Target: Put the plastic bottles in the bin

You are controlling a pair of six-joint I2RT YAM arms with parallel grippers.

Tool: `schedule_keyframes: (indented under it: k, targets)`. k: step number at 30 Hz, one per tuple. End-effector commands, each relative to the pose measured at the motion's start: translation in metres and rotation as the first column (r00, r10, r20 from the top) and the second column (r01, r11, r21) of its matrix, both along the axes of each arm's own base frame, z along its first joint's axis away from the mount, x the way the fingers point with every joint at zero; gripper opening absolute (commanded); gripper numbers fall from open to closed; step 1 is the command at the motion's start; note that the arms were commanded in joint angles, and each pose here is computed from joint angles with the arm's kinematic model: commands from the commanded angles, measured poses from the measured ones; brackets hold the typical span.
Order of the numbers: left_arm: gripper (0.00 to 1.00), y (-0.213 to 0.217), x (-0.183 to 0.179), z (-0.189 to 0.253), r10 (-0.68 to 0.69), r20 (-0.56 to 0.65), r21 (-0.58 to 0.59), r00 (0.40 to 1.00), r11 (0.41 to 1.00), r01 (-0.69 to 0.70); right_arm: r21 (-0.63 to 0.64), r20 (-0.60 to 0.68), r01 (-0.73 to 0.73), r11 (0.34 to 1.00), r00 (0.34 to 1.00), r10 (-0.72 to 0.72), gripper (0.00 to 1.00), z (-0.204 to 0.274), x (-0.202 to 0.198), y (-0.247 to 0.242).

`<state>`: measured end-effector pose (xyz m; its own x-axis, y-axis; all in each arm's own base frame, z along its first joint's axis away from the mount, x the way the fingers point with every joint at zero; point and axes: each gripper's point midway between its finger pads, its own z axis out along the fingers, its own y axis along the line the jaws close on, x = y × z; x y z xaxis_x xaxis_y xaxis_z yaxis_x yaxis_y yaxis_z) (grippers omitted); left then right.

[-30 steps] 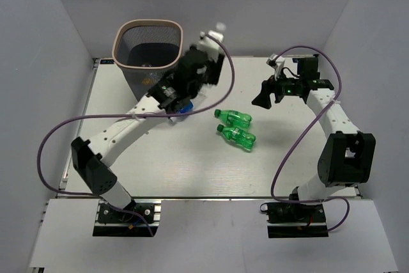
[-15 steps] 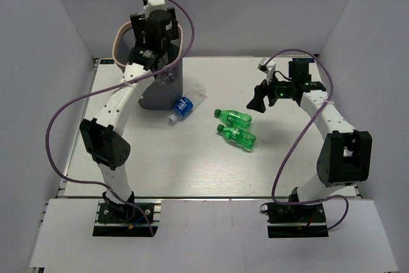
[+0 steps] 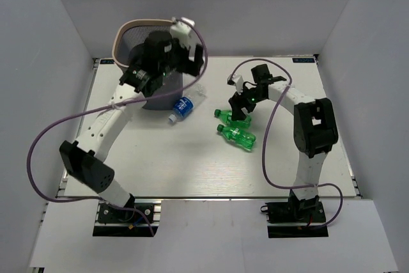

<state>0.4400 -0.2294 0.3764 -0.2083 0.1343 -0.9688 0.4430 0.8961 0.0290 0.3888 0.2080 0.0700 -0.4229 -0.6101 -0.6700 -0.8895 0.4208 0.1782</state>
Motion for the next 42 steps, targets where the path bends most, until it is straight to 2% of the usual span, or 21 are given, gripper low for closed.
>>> schedule_keyframes:
  k: [1, 5, 8, 9, 11, 13, 17, 20, 22, 23, 24, 25, 27, 28, 30, 33, 35, 36, 38, 41, 42]
  targets:
    - [1.00, -0.051, -0.083, -0.074, -0.335, -0.232, -0.004, 0.913, 0.939, 0.344, -0.089, 0.033, -0.003, 0.996, 0.999, 0.006, 0.89, -0.002, 0.009, -0.003]
    - [1.00, -0.037, -0.129, -0.140, -0.315, -0.353, 0.026, 0.881, 0.938, 0.346, -0.146, 0.011, -0.008, 0.989, 1.000, 0.010, 0.84, -0.022, 0.004, -0.004]
    - [1.00, -0.035, -0.155, -0.167, -0.322, -0.404, 0.011, 0.856, 0.934, 0.356, -0.148, -0.015, -0.016, 0.989, 1.000, 0.014, 0.61, -0.031, 0.000, -0.004]
    - [1.00, -0.041, -0.163, -0.171, -0.346, -0.414, -0.015, 0.842, 0.928, 0.373, -0.140, -0.016, -0.015, 0.990, 1.000, 0.013, 0.48, -0.029, 0.001, -0.004]
    - [1.00, -0.048, -0.180, -0.186, -0.359, -0.457, -0.092, 0.814, 0.929, 0.359, -0.116, -0.022, -0.016, 0.993, 1.000, 0.013, 0.36, -0.015, 0.001, -0.003]
    - [1.00, -0.054, -0.190, -0.204, -0.371, -0.476, -0.174, 0.798, 0.928, 0.328, -0.066, 0.042, -0.002, 0.998, 0.999, 0.005, 0.27, 0.029, 0.015, 0.004]
    - [1.00, -0.067, -0.211, -0.221, -0.394, -0.536, -0.405, 0.746, 0.896, 0.183, 0.123, 0.215, -0.064, 0.990, 0.976, 0.036, 0.22, 0.140, 0.034, 0.040]
    - [1.00, -0.076, -0.215, -0.227, -0.421, -0.543, -0.483, 0.727, 0.864, 0.140, 0.258, 0.451, -0.180, 0.949, 0.891, 0.046, 0.22, 0.249, 0.051, 0.076]
    - [1.00, -0.083, -0.217, -0.229, -0.448, -0.553, -0.538, 0.702, 0.836, 0.109, 0.347, 0.486, -0.266, 0.899, 0.871, 0.070, 0.22, 0.284, 0.040, 0.103]
    - [1.00, -0.086, -0.217, -0.229, -0.458, -0.552, -0.549, 0.697, 0.829, 0.109, 0.379, 0.608, -0.327, 0.866, 0.793, 0.033, 0.22, 0.318, 0.051, 0.114]
    - [1.00, -0.089, -0.214, -0.226, -0.459, -0.548, -0.551, 0.699, 0.827, 0.111, 0.435, 0.592, -0.320, 0.842, 0.806, 0.000, 0.22, 0.333, 0.045, 0.124]
    - [1.00, -0.091, -0.213, -0.225, -0.467, -0.550, -0.554, 0.692, 0.825, 0.117, 0.458, 0.658, -0.375, 0.806, 0.753, -0.023, 0.22, 0.360, 0.042, 0.137]
    - [1.00, -0.096, -0.212, -0.224, -0.480, -0.547, -0.565, 0.686, 0.816, 0.121, 0.519, 0.672, -0.397, 0.757, 0.737, -0.074, 0.22, 0.381, 0.042, 0.152]
    - [1.00, -0.096, -0.212, -0.223, -0.479, -0.550, -0.569, 0.684, 0.815, 0.113, 0.530, 0.727, -0.458, 0.714, 0.679, -0.105, 0.22, 0.413, 0.032, 0.163]
    - [1.00, -0.097, -0.213, -0.222, -0.492, -0.542, -0.583, 0.682, 0.804, 0.117, 0.564, 0.748, -0.506, 0.653, 0.649, -0.143, 0.22, 0.426, 0.034, 0.178]
    - [1.00, -0.098, -0.213, -0.222, -0.494, -0.539, -0.592, 0.682, 0.799, 0.111, 0.645, 0.711, -0.521, 0.559, 0.678, -0.187, 0.27, 0.433, 0.032, 0.204]
    - [1.00, -0.098, -0.214, -0.219, -0.497, -0.536, -0.600, 0.683, 0.793, 0.107, 0.684, 0.676, -0.524, 0.508, 0.716, -0.173, 0.28, 0.413, 0.034, 0.226]
    - [1.00, -0.097, -0.214, -0.220, -0.496, -0.539, -0.603, 0.680, 0.791, 0.099, 0.699, 0.689, -0.543, 0.464, 0.685, -0.236, 0.31, 0.428, 0.032, 0.230]
    - [1.00, -0.096, -0.217, -0.220, -0.498, -0.543, -0.615, 0.676, 0.784, 0.084, 0.724, 0.672, -0.545, 0.423, 0.697, -0.252, 0.35, 0.425, 0.037, 0.249]
    - [1.00, -0.096, -0.213, -0.215, -0.487, -0.536, -0.638, 0.690, 0.768, 0.046, 0.743, 0.651, -0.512, 0.432, 0.705, -0.283, 0.58, 0.415, 0.043, 0.268]
    - [1.00, -0.095, -0.215, -0.215, -0.487, -0.539, -0.642, 0.688, 0.765, 0.039, 0.739, 0.654, -0.510, 0.440, 0.701, -0.285, 0.73, 0.410, 0.044, 0.272]
